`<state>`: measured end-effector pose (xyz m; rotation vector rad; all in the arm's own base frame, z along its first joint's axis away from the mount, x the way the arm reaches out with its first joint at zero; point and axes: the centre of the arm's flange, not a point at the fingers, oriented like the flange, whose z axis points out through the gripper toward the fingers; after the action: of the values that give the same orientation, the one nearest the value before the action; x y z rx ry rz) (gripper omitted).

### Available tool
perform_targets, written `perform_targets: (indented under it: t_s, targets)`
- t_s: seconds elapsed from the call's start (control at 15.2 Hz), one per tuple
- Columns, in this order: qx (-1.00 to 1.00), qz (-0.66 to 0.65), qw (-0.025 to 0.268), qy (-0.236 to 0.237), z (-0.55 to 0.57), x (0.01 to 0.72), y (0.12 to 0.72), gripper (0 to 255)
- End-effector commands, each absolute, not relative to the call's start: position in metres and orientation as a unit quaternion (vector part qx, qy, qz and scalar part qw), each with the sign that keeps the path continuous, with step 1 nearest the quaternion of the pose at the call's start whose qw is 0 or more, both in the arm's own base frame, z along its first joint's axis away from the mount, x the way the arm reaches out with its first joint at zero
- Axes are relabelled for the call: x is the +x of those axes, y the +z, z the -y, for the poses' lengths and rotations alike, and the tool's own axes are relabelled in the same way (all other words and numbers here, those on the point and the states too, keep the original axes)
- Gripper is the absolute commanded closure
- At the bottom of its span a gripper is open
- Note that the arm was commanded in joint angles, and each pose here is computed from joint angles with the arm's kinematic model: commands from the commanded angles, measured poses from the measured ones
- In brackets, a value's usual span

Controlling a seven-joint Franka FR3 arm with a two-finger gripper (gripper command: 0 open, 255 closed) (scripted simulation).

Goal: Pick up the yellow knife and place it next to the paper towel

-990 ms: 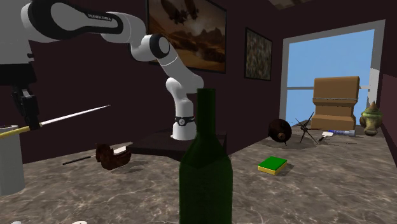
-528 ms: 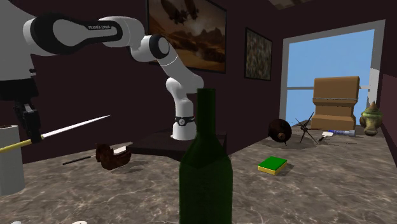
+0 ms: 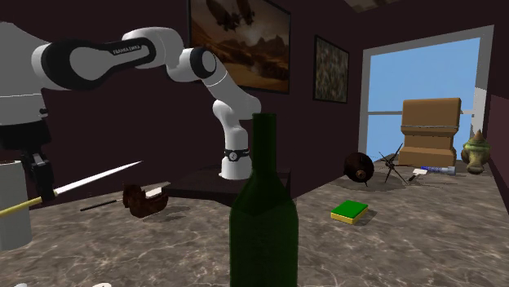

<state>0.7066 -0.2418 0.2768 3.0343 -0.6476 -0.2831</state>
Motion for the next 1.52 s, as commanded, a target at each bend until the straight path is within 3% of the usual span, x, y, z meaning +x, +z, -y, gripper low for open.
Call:
perform_targets:
  t_s: [0.0, 1.45]
  targets:
    - [0.974, 0.208, 0.013, -0.091, 0.242, 0.706, 0.266, 255]
    - [0.974, 0.208, 0.013, -0.091, 0.242, 0.706, 0.152, 255]
